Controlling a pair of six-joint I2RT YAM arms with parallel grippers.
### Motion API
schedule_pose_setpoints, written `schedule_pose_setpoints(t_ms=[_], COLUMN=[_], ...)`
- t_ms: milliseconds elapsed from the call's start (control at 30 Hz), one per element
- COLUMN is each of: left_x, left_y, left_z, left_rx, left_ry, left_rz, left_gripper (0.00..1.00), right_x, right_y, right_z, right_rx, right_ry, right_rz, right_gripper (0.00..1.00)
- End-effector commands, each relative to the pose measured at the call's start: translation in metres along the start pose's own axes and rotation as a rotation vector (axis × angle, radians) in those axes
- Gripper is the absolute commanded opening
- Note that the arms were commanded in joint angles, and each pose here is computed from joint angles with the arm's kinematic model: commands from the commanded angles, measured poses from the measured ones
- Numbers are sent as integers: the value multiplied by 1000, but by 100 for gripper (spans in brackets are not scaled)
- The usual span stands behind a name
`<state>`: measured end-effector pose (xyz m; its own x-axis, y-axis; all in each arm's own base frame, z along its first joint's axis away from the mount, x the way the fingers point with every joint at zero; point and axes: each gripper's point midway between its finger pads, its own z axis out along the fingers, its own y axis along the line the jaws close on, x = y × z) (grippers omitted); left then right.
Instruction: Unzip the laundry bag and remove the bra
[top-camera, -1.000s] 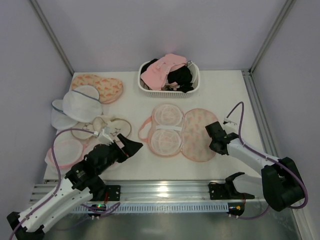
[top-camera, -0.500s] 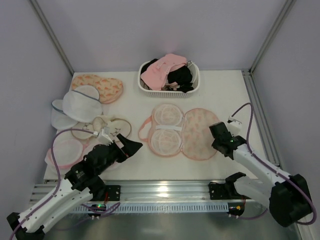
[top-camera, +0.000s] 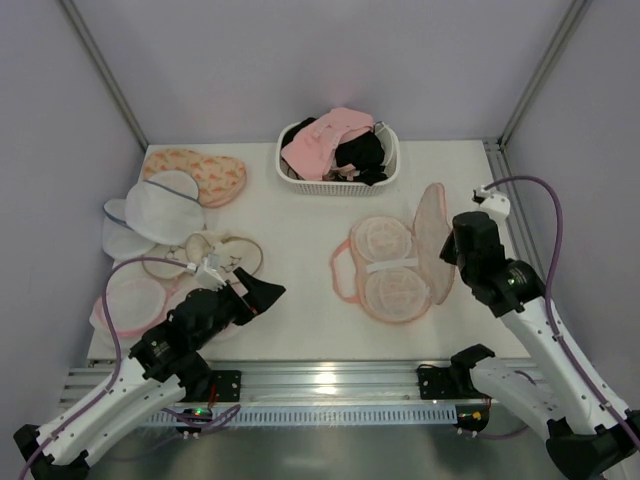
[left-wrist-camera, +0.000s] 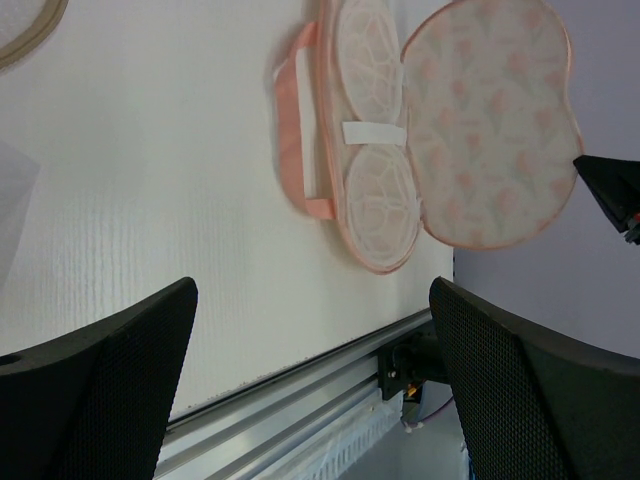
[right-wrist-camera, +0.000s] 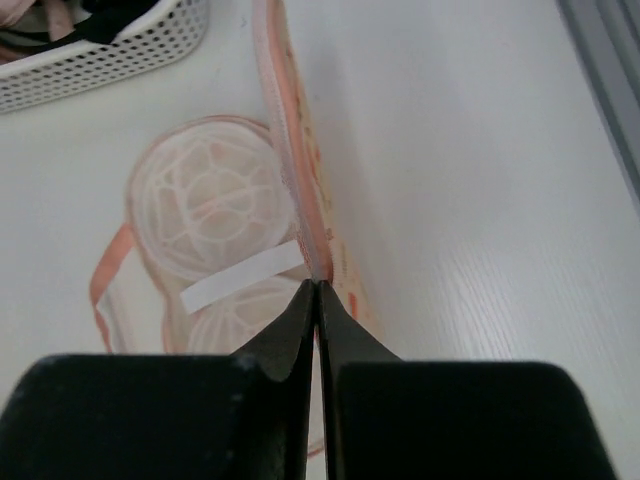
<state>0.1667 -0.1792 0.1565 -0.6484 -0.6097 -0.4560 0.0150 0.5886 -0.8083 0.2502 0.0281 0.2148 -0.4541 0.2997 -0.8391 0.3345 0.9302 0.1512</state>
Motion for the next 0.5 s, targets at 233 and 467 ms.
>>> schedule_pose_setpoints(t_ms=[233,467], left_x=[-5,-6], left_y=[-9,-7], left_z=[-1,-6], left_rx=[56,66], left_ry=[-25,-40], left_rz=[-25,-35], left_gripper=[99,100], right_x=[76,140], right_y=[200,235], right_z=[-18,-33], right_rx=[-886,-1045], right_ry=[277,457], right_rz=[-368,-372], right_gripper=[4,14])
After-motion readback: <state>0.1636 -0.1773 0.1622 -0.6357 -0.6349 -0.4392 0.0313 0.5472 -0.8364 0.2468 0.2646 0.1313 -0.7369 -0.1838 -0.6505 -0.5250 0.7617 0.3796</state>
